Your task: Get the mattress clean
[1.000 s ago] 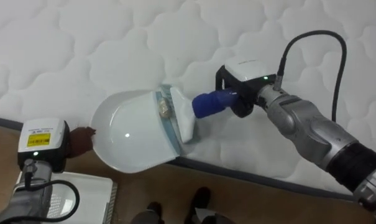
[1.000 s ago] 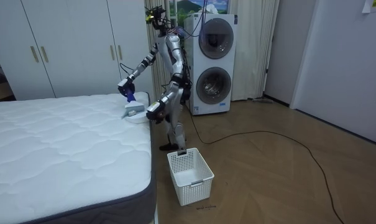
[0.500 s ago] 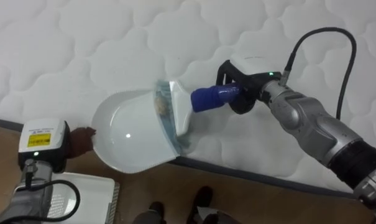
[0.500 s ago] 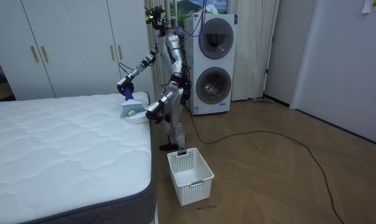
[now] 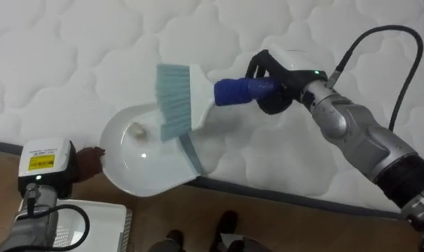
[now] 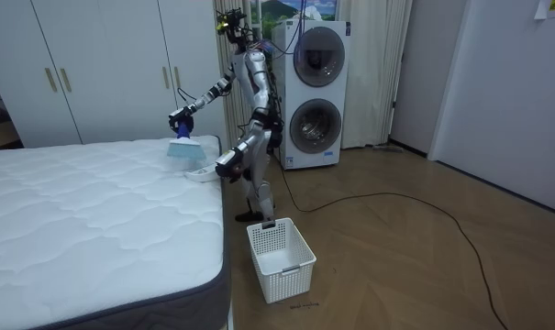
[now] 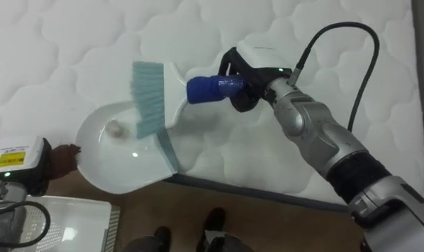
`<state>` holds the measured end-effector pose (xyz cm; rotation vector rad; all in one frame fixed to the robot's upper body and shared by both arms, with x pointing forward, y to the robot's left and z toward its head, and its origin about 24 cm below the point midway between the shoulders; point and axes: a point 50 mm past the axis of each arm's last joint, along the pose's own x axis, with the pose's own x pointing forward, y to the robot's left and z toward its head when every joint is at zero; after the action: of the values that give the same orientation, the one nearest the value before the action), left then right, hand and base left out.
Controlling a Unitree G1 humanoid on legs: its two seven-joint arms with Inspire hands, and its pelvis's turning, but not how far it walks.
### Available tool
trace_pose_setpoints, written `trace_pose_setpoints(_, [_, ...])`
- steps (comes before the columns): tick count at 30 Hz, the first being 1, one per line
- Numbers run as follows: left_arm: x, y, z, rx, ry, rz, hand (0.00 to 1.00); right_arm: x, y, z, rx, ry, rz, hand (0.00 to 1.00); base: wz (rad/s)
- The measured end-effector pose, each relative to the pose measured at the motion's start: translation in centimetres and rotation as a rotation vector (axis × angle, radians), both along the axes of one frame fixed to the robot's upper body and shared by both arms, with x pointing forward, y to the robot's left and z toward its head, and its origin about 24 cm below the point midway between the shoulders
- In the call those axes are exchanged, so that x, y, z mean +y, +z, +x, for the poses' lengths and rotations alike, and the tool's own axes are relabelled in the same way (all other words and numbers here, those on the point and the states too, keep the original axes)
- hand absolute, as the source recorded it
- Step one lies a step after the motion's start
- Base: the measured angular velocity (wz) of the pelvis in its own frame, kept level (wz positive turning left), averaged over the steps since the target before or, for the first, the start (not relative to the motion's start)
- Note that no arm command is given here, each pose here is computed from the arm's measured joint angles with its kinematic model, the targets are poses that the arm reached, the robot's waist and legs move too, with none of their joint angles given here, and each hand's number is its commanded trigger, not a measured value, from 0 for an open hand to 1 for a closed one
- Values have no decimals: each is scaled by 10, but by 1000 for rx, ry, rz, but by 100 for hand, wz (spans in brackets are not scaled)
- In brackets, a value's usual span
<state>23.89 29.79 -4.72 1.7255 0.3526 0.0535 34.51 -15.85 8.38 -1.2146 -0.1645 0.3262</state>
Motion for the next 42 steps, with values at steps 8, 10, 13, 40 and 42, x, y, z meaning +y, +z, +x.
trace_pose_setpoints(8, [3,-2,-3,15,15,4,100,-1,0,-1,2,-12,64,100,1])
trace_pose_setpoints(10, [4,-2,-3,17,18,3,100,-1,0,-1,-5,-9,67,100,0])
trace_pose_setpoints(13, [4,-3,-4,18,20,4,100,-1,0,-1,-7,-7,68,100,0])
trace_pose_setpoints(40, [-4,2,2,-102,-5,-87,100,-88,-5,-9,-130,-475,619,0,1])
trace_pose_setpoints(42, [-6,2,2,-116,-8,-107,100,-101,-9,-14,-132,-544,676,0,0])
